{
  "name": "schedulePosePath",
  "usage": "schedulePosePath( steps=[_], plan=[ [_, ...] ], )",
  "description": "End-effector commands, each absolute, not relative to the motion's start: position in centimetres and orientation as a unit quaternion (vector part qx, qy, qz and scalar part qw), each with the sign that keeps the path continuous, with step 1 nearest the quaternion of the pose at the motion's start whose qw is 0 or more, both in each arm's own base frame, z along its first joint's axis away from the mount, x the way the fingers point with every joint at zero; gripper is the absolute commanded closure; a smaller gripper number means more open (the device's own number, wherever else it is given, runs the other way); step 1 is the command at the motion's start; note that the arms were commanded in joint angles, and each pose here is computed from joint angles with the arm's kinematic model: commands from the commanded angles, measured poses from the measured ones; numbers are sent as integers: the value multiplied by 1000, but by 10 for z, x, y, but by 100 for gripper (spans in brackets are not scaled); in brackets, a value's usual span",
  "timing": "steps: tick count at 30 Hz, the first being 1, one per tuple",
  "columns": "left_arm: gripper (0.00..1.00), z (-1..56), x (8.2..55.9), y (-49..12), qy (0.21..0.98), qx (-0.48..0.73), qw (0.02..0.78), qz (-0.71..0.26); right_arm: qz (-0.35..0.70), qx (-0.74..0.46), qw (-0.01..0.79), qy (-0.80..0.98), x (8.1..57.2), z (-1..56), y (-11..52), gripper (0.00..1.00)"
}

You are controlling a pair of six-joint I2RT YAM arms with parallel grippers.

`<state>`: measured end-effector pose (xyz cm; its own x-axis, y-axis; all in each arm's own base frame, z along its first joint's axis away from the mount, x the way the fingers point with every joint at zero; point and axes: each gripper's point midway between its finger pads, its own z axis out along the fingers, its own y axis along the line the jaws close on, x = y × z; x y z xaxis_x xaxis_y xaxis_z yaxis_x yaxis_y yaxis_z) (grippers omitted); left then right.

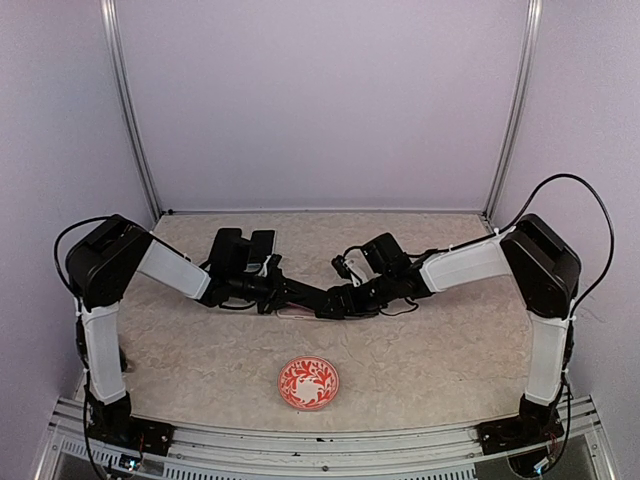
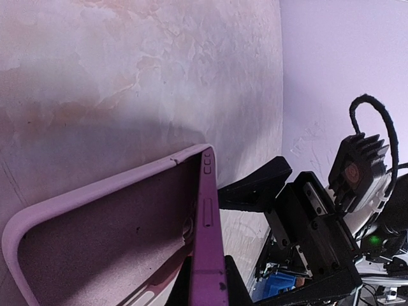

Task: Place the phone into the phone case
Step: Install the phone into the phone case.

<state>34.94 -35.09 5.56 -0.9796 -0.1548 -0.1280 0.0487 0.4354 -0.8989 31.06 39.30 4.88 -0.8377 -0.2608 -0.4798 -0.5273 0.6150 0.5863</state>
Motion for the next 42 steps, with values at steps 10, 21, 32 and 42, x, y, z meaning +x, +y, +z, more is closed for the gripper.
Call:
schedulePosePath(
  steps=[10,21,32,42],
  plan=[
    [100,19,320,-354,862,-12,49,-504,340,-226,221,886,339,26,391,1],
    [100,22,319,-358,857,-3,41,-514,370,-245,217,869,341,29,407,1],
    [100,22,318,-350,830,-40,59,-553,399,-258,195,858,318,35,411,1],
    [100,58,326,-338,796,-33,106,-594,413,-231,194,859,320,50,390,1]
  ],
)
